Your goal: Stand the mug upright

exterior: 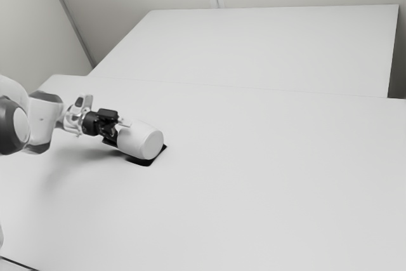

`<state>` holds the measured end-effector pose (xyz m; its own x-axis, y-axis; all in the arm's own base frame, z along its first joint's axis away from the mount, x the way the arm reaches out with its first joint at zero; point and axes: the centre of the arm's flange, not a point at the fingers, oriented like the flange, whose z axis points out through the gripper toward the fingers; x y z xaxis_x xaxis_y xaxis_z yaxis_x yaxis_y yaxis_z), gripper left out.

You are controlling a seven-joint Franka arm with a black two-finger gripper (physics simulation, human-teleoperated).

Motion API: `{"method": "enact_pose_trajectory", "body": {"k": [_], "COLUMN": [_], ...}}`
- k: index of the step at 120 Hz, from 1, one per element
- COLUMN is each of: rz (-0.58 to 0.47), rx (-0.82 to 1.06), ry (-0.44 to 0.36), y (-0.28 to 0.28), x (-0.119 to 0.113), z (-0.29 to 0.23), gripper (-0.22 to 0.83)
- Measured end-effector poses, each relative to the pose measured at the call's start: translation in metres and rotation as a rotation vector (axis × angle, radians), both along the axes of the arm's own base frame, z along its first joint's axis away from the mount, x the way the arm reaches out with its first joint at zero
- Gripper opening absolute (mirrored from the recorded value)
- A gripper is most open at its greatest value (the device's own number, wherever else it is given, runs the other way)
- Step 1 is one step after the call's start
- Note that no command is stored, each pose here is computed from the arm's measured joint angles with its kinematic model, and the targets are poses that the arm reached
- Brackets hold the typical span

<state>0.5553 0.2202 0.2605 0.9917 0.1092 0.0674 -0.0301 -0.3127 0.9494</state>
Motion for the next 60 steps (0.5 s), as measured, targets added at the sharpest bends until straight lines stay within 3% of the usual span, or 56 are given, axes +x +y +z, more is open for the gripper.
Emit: {"method": "enact_pose_trajectory", "body": {"k": [8, 23, 33, 46, 60], "rz": [-0.002, -0.005, -0.008, -0.008, -0.010], "rx": [0.002, 0.009, 0.009, 0.010, 0.017], "ry": [0.010, 0.042, 0.066, 0.082, 0.092], "y": [-0.003, 0.001, 0.002, 0.002, -0.001], "x": [0.002, -0.002, -0.004, -0.004, 0.000], "z": [0.005, 0.014, 0.016, 0.022, 0.029], "gripper": [0.57, 0.23, 0.08, -0.04, -0.10]}}
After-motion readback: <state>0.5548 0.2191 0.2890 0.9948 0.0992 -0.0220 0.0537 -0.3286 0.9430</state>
